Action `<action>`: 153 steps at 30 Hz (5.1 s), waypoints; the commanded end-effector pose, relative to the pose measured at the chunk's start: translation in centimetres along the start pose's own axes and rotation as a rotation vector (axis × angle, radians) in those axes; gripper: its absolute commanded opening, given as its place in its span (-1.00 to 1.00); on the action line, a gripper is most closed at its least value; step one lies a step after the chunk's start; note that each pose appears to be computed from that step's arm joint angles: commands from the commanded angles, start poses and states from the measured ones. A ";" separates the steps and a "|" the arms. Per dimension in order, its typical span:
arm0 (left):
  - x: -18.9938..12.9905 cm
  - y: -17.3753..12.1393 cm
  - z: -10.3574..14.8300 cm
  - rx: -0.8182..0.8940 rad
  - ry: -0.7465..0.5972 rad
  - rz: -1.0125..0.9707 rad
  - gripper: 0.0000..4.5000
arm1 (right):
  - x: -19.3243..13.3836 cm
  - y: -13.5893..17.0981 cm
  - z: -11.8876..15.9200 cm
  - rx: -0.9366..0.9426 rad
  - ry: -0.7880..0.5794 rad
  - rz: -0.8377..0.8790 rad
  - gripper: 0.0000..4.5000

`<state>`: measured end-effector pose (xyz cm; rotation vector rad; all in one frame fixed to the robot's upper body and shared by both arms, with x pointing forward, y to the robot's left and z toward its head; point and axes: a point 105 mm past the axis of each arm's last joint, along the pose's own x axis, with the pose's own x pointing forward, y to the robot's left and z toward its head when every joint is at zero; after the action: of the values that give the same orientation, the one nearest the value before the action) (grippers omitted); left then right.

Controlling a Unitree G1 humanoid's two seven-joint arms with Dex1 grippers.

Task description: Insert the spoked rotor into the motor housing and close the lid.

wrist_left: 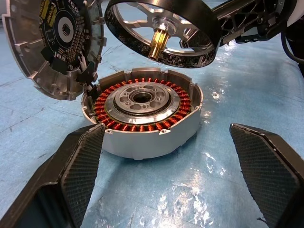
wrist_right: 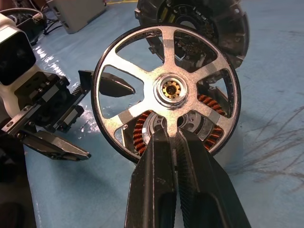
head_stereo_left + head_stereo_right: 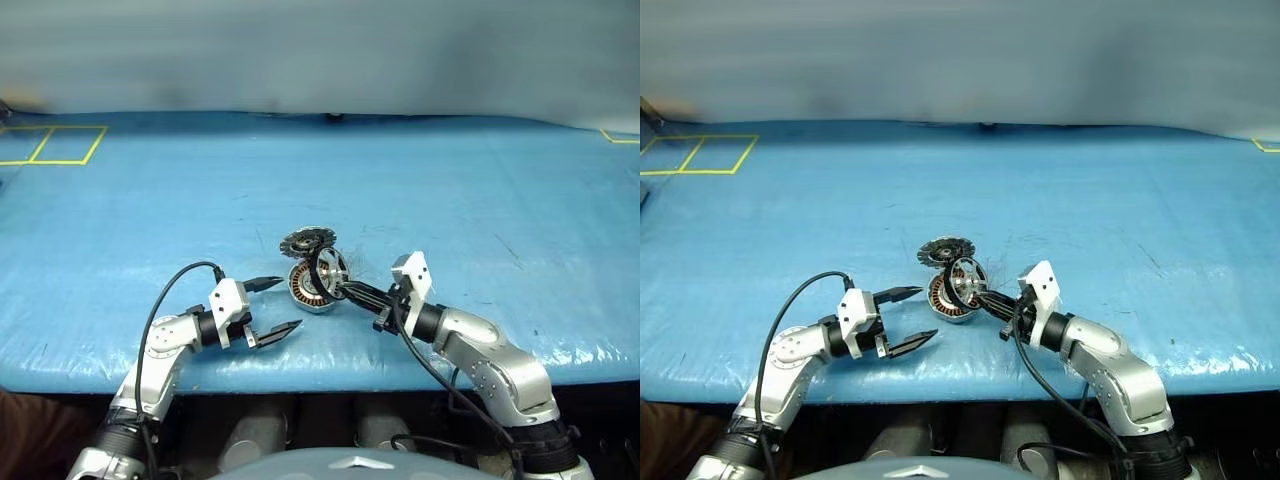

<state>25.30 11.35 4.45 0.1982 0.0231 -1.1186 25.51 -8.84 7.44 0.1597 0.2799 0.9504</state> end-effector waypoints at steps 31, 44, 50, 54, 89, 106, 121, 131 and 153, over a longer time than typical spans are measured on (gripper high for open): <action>-0.7 0.4 1.1 0.042 -0.012 0.023 1.00 | 1.6 -0.1 0.6 -0.038 -0.026 0.012 -0.21; -0.9 0.7 1.1 0.045 -0.013 0.039 1.00 | 4.4 1.2 1.0 -0.114 -0.017 0.078 -0.98; -0.9 1.0 1.2 0.054 -0.011 0.051 1.00 | 5.6 1.0 -0.4 -0.125 0.039 0.063 -0.98; -1.1 1.3 1.3 0.061 -0.012 0.076 1.00 | 5.6 1.0 -1.8 -0.134 0.092 0.060 -0.98; 6.7 14.4 8.0 0.092 -0.061 0.479 -0.98 | 0.8 -0.1 0.2 -0.055 -0.049 -0.030 -1.00; 9.3 5.4 6.1 -0.096 0.035 -0.247 -0.98 | -0.8 -1.3 0.3 -0.062 -0.056 -0.109 -1.00; 7.0 3.3 1.2 -0.103 0.263 -0.297 -0.98 | -0.9 -1.5 0.6 -0.068 -0.081 -0.143 -1.00; 5.7 6.0 5.4 -0.019 -0.053 -0.050 -0.98 | 0.0 -0.9 2.3 -0.119 -0.153 -0.112 -1.00; -0.2 -0.2 3.8 0.043 -0.068 -0.083 -1.00 | 4.6 1.0 2.1 -0.324 -0.048 0.031 0.99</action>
<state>24.69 10.93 7.75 0.1850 -0.0090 -1.2148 27.76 -4.91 7.90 -0.0986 0.1310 0.9974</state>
